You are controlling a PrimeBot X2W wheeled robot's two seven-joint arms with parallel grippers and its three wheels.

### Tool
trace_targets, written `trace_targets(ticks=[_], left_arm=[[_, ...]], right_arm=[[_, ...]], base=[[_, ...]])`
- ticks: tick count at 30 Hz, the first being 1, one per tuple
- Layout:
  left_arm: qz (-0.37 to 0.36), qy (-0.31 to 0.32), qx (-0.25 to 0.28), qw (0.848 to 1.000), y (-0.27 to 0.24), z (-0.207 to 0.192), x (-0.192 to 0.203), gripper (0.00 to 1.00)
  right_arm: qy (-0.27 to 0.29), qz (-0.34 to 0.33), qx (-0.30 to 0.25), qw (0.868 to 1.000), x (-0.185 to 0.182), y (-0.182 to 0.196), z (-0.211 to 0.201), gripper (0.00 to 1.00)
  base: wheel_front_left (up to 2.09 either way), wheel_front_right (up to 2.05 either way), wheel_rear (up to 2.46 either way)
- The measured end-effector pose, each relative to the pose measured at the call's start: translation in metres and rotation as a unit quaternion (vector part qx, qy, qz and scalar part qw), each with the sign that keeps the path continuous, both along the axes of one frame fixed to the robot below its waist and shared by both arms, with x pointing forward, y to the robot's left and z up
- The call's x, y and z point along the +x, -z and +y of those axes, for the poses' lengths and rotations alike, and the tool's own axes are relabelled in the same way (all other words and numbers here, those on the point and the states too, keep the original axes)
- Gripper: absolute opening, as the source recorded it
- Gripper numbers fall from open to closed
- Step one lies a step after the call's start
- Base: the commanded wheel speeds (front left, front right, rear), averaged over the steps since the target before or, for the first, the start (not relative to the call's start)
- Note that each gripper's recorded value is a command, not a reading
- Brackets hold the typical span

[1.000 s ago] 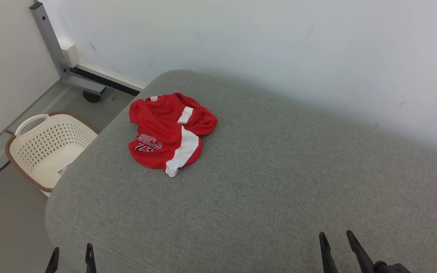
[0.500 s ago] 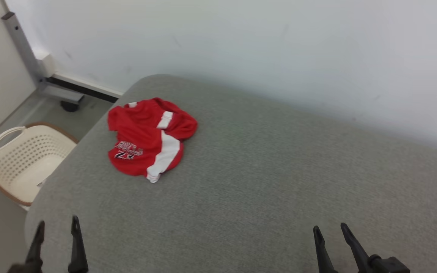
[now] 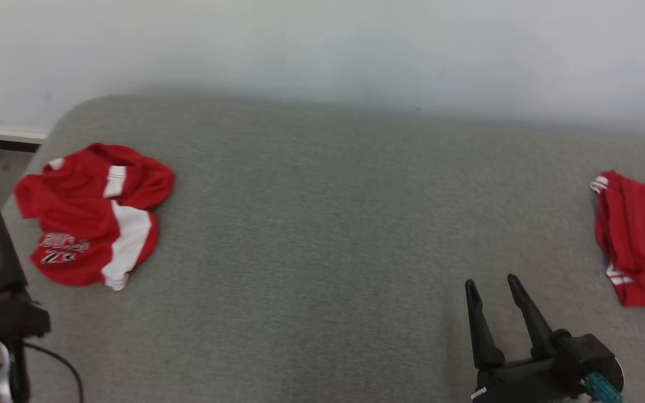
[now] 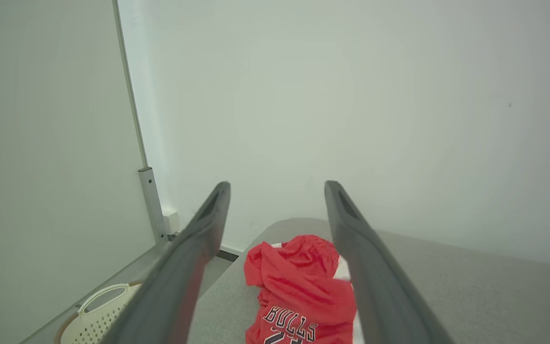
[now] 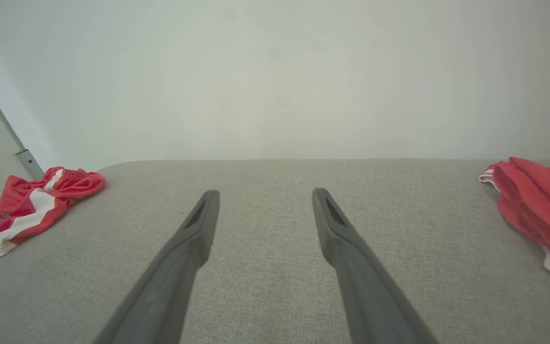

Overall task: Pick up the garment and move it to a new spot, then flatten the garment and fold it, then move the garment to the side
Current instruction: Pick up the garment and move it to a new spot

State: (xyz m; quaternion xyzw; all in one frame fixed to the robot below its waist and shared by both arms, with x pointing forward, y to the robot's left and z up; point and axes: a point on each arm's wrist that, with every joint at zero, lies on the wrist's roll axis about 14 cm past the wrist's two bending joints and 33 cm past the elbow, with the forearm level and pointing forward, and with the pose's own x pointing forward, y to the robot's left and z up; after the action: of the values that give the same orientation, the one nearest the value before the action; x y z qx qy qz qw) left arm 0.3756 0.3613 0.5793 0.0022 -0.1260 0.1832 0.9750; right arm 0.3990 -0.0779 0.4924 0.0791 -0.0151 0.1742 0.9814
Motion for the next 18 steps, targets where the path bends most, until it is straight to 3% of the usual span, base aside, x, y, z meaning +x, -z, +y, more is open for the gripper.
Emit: trace_targets(ticks=[9, 18], left_arm=[[0.048, 0.052, -0.006, 0.997, 0.023, -0.013, 0.102, 1.00], [0.160, 0.064, -0.047, 0.984, 0.087, -0.015, 0.153, 1.00]], right_arm=[[0.059, 0.024, 0.005, 0.998, 0.019, 0.020, -0.040, 1.00], [0.086, 0.048, -0.004, 0.995, 0.028, 0.040, -0.060, 1.00]], base=[[0.00, 0.00, 0.00], [0.00, 0.00, 0.00]])
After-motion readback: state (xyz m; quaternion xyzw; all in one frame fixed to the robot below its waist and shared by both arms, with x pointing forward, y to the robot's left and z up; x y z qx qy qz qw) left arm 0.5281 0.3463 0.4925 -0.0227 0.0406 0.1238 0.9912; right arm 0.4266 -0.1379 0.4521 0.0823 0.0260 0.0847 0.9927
